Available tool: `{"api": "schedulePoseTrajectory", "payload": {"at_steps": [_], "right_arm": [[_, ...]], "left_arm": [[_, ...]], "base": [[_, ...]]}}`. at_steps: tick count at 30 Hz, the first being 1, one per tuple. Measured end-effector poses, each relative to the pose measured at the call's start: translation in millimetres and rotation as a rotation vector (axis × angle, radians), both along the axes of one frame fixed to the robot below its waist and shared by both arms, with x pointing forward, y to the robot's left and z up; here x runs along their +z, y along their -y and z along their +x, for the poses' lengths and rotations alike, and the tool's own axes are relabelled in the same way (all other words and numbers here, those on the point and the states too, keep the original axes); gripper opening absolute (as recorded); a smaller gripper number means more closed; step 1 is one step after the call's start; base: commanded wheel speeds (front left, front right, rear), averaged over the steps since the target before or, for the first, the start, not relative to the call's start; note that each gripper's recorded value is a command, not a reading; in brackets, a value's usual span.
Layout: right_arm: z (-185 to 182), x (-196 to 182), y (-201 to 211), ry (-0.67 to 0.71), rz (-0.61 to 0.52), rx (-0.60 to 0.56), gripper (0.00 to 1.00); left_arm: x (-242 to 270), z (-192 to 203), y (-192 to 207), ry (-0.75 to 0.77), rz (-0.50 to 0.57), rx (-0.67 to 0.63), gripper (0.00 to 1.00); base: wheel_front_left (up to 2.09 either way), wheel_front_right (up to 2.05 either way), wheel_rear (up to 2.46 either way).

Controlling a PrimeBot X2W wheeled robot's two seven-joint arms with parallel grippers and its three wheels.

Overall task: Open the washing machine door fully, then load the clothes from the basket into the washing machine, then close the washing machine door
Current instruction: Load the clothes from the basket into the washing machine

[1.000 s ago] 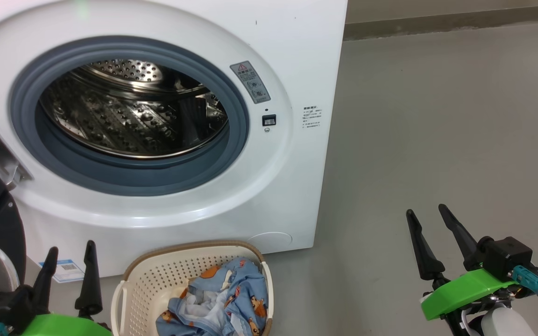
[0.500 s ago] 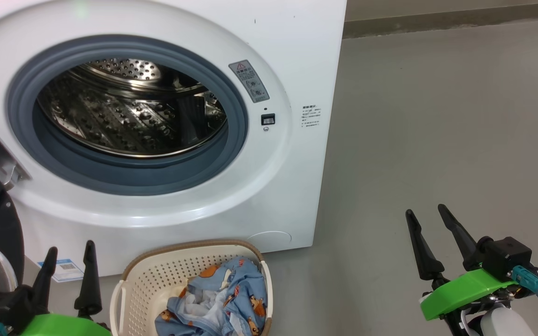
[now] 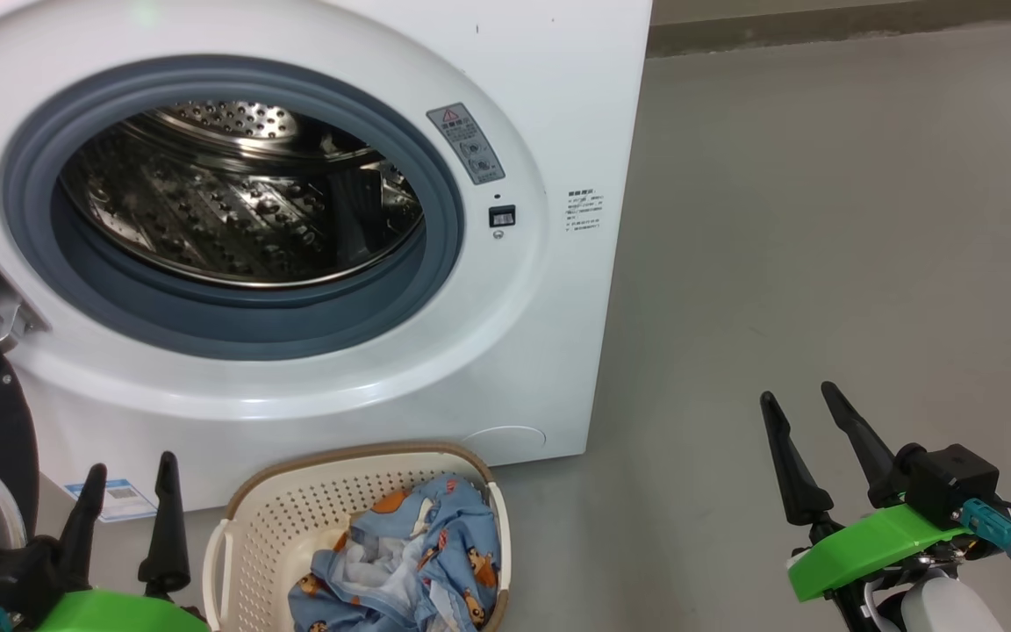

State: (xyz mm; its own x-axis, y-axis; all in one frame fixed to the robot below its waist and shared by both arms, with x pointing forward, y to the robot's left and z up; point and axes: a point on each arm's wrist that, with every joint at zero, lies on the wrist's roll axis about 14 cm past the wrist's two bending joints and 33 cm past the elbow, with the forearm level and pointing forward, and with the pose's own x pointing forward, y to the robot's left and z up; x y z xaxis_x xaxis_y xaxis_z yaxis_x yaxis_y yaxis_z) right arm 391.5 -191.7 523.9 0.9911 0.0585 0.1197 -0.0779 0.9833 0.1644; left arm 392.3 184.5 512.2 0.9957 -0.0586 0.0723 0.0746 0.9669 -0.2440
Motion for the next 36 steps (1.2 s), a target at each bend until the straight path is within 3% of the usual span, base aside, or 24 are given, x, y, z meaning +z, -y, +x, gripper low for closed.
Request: {"api": "schedulePoseTrajectory", "payload": {"at_steps": [25, 36], "right_arm": [[24, -37, 2, -0.091, 0.025, -0.032, 1.0], [43, -61, 7, -0.145, 0.012, -0.051, 1.0]], "left_arm": [[-53, 46, 24, -0.13, 0.007, -0.1, 1.0], [-126, 66, 47, -0.347, -0.02, -0.189, 1.0]], "base": [[0.0, 0.0, 0.0], [0.0, 0.0, 0.0]]}}
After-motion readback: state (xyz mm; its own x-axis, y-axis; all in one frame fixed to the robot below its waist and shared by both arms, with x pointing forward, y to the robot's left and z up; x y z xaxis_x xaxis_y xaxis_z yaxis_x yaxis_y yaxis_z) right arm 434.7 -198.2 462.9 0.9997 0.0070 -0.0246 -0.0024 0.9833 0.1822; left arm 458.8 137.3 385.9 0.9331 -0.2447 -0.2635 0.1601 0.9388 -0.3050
